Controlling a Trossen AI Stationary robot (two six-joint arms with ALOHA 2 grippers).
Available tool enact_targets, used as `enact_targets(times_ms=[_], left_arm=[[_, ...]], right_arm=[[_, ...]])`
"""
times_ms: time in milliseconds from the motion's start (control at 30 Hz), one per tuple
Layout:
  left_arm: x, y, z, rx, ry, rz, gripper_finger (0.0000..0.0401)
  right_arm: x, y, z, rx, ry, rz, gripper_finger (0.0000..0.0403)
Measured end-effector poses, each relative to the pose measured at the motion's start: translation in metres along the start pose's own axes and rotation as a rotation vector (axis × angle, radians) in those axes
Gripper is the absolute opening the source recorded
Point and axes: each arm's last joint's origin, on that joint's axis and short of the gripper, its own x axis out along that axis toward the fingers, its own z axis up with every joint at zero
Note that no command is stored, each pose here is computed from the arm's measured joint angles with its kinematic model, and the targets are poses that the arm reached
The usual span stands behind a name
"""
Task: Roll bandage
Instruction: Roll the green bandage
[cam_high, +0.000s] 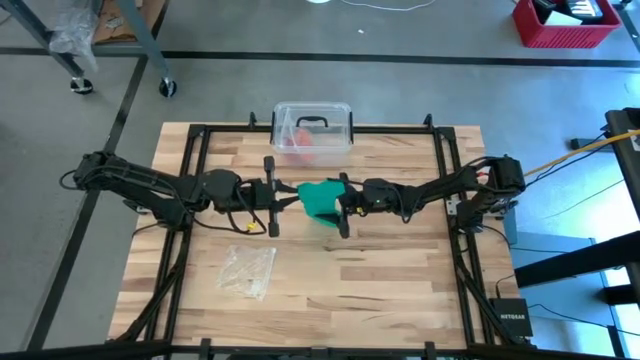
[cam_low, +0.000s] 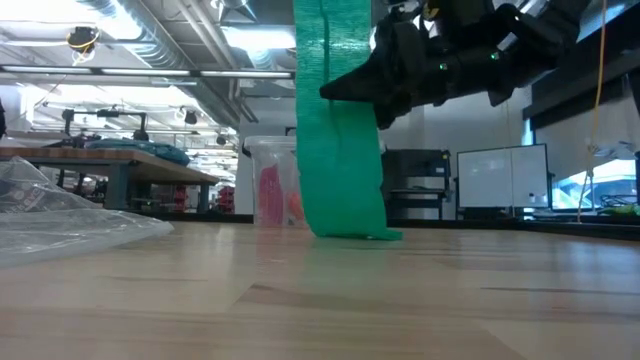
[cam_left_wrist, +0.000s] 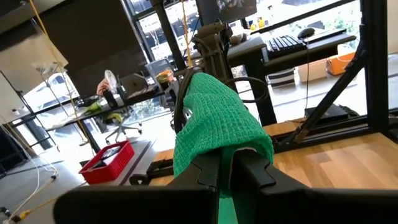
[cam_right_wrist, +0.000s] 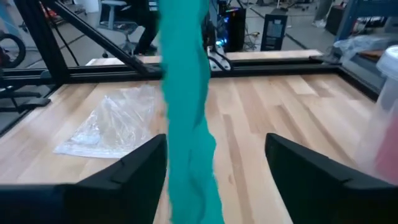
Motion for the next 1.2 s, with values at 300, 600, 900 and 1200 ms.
enact_targets(times_ms=[300, 600, 900, 1200], left_arm=[[0.000, 0.000, 0.000, -0.027, -0.006, -0.016, 0.0011], [-0.019, -0.007, 0.014, -0.060, -0.085, -0.238, 0.0011], [-0.064, 0.003, 0.034, -0.176, -0.079, -0.461, 0.0011], [-0.066, 0.001, 0.044, -0.025, -0.130, -0.216, 0.0011]], right_arm=[[0.000, 0.000, -0.001, -0.055, 0.009, -0.009, 0.0087], [0.000, -0.001, -0.006, -0.110, 0.062, -0.010, 0.0015], [0.000, -0.003, -0.007, -0.146, 0.082, -0.057, 0.0006], [0.000, 0.008, -0.006, -0.171, 0.064, 0.038, 0.0004]])
